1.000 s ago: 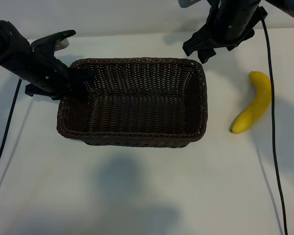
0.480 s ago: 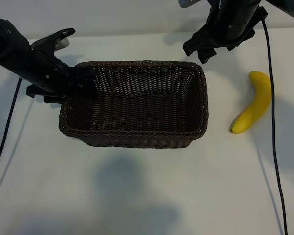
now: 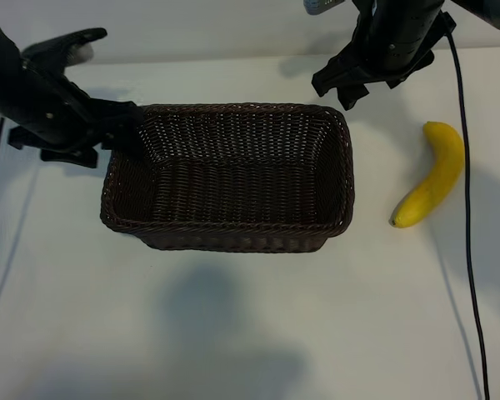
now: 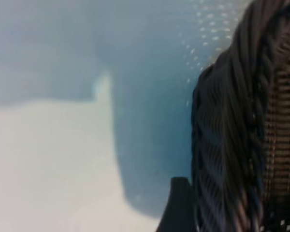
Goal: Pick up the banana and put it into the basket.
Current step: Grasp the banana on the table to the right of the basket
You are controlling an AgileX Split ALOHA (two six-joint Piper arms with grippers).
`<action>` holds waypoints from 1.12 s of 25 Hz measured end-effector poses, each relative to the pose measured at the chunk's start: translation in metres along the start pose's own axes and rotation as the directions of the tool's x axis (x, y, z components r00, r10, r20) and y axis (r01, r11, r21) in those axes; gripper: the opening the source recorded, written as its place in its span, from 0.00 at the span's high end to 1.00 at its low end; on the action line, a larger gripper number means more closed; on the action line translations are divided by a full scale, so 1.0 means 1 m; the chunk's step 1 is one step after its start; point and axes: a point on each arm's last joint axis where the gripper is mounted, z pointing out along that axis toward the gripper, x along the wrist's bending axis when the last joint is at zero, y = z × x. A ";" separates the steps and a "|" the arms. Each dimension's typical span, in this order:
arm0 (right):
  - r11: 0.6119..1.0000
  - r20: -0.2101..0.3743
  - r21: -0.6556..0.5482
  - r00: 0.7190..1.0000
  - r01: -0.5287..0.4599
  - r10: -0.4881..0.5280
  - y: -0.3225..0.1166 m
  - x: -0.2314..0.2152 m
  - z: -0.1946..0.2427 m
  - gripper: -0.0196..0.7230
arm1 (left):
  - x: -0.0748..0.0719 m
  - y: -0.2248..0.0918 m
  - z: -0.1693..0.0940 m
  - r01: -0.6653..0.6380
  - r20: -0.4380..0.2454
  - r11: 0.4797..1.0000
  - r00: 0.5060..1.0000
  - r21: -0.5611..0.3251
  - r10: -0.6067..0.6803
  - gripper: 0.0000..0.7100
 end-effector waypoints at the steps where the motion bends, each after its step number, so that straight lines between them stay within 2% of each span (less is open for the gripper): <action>1: 1.000 0.000 0.005 1.000 -0.001 0.001 0.000 0.000 0.000 0.17 | -0.001 -0.001 -0.006 -0.005 -0.005 1.000 1.000 -0.009 0.005 0.13; 6: 0.999 0.004 0.041 1.000 -0.008 0.008 -0.004 0.000 0.000 0.17 | -0.009 -0.005 -0.038 -0.023 -0.002 0.996 1.000 -0.091 0.023 0.15; 9: 0.997 0.037 0.056 0.998 -0.047 0.045 -0.005 -0.003 0.000 0.17 | -0.013 -0.008 -0.052 -0.032 0.001 0.992 0.999 -0.126 0.032 0.16; 13: 0.992 0.091 0.037 0.989 -0.124 0.120 -0.006 -0.018 -0.009 0.17 | -0.013 -0.008 -0.055 -0.033 0.002 0.990 0.999 -0.134 0.034 0.16; 18: 0.967 0.106 0.032 0.963 -0.253 0.248 -0.015 -0.062 -0.026 0.17 | -0.013 -0.008 -0.055 -0.032 0.003 0.990 0.999 -0.136 0.033 0.16; 24: 0.918 0.098 0.060 0.917 -0.392 0.386 -0.031 -0.114 -0.032 0.17 | -0.014 -0.007 -0.055 -0.028 0.007 0.988 1.000 -0.150 0.029 0.16; 28: 0.898 0.067 0.108 0.904 -0.426 0.421 -0.046 -0.123 -0.016 0.17 | -0.015 -0.005 -0.055 -0.019 0.017 0.986 1.000 -0.164 0.022 0.16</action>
